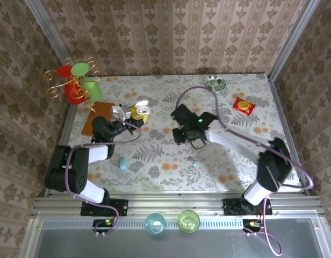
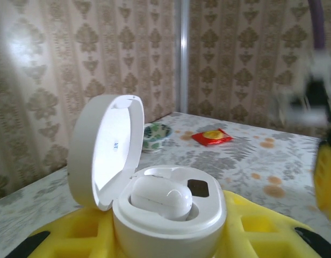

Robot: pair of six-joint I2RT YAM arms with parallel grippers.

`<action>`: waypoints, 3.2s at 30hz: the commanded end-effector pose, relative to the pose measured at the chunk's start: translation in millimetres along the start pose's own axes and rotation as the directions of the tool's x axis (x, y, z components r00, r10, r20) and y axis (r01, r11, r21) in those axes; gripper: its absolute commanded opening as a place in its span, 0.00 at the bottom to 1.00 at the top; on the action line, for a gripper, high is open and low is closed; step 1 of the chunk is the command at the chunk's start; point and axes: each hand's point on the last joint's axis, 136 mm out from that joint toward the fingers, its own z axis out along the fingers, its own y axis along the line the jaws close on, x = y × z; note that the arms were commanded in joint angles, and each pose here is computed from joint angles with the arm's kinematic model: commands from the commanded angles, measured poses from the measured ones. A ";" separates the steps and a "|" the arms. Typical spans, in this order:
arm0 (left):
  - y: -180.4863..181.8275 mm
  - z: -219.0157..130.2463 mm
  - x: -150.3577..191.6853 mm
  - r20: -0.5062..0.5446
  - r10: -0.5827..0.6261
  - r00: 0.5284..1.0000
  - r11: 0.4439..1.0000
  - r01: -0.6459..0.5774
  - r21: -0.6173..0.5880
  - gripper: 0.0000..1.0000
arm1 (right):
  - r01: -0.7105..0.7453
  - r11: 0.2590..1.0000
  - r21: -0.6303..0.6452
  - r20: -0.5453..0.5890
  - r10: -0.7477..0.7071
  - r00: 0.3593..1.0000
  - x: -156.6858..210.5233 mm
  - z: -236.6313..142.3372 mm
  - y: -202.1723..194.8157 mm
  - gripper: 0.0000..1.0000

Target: Insert the wireless bluetooth earbuds into the charging case

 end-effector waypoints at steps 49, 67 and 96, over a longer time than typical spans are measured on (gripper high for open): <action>-75.7 23.6 -29.3 0.038 0.006 0.999 0.917 -0.020 0.399 0.27 | 0.038 0.844 -0.535 0.236 0.106 0.966 -84.7 -49.6 60.7 0.17; -72.5 26.1 -30.9 0.039 0.002 0.999 0.919 -0.017 0.393 0.27 | 0.022 0.855 -0.518 0.248 0.126 0.961 -91.4 -55.4 57.9 0.30; -83.8 18.6 -23.3 0.089 0.139 0.986 0.898 -0.163 0.409 0.29 | -0.031 0.921 -0.388 0.298 0.158 0.941 -120.4 -66.1 40.6 0.57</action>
